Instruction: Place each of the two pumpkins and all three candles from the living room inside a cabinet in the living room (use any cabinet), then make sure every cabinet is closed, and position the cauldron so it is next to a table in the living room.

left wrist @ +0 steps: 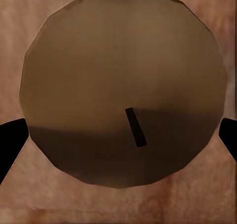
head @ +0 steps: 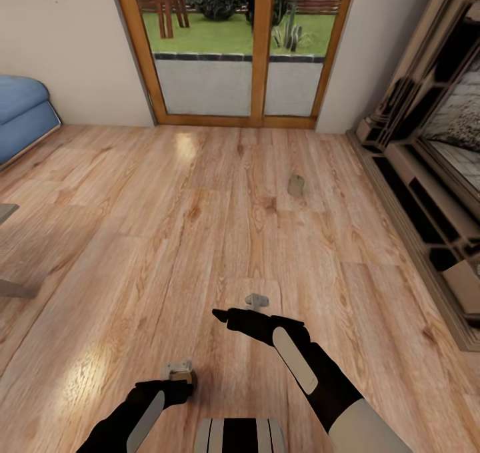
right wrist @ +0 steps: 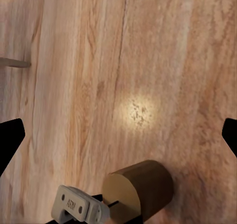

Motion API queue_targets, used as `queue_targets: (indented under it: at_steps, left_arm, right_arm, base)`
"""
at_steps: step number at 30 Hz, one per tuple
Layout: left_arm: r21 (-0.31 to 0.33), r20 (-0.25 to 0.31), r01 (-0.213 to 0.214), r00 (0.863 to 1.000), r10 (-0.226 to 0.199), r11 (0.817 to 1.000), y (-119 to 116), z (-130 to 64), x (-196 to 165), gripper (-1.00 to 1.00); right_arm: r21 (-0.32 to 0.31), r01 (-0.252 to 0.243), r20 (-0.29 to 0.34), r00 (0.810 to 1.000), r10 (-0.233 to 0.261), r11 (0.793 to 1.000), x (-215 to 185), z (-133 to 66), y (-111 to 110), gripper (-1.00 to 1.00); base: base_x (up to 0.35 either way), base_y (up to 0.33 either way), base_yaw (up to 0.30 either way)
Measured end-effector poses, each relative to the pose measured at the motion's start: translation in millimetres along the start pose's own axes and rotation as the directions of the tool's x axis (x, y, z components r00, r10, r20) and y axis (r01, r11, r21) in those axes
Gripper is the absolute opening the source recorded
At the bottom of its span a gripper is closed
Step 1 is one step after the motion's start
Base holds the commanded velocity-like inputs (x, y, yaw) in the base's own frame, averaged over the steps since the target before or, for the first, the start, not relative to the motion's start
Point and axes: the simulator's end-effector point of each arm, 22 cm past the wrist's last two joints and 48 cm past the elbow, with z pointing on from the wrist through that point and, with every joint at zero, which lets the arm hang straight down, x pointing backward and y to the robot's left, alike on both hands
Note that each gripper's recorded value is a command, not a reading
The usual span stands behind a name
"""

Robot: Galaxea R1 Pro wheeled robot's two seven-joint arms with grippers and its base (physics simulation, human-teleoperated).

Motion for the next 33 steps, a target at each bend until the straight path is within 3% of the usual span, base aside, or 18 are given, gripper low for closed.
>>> queue_targets:
  at_steps: [5,11,16,18,20,33]
  left_arm:
    - [-0.001,0.015,0.007,1.000,-0.007,1.000,2.6,-7.0,-8.1,-1.00]
    - [0.012,-0.023,0.071,0.997,-0.070,0.997,12.9,-28.7,-26.4,-1.00]
    - [0.035,-0.054,0.096,0.994,-0.094,0.995,27.3,-74.6,-63.1,-1.00]
    - [0.047,-0.021,0.088,0.996,-0.087,0.995,29.0,-99.1,-86.8,-1.00]
    - [0.051,0.028,0.077,0.997,-0.078,0.996,32.1,-118.1,-107.2,-1.00]
    - [0.046,0.100,0.061,0.993,-0.066,0.997,33.5,-149.1,-128.8,-1.00]
  right_arm:
    - [0.031,0.005,0.014,1.000,-0.005,1.000,-7.0,-5.8,-3.1,1.00]
    - [0.113,-0.008,0.045,0.999,0.003,0.994,-23.2,-17.9,-20.0,1.00]
    - [0.245,0.000,0.006,1.000,-0.002,0.970,-19.7,-29.7,-42.5,1.00]
    - [0.343,0.008,-0.014,1.000,-0.004,0.939,-19.4,-40.6,-62.2,1.00]
    - [0.389,0.006,-0.005,1.000,-0.005,0.921,-26.7,-50.3,-70.2,1.00]
    - [0.415,0.025,0.040,0.998,-0.046,0.909,-47.8,-68.3,-56.4,1.00]
  base:
    - [0.000,0.000,0.000]
    - [0.000,0.000,0.000]
    - [0.000,0.000,0.000]
    - [0.000,0.000,0.000]
    - [0.000,0.000,0.000]
    - [0.000,0.000,0.000]
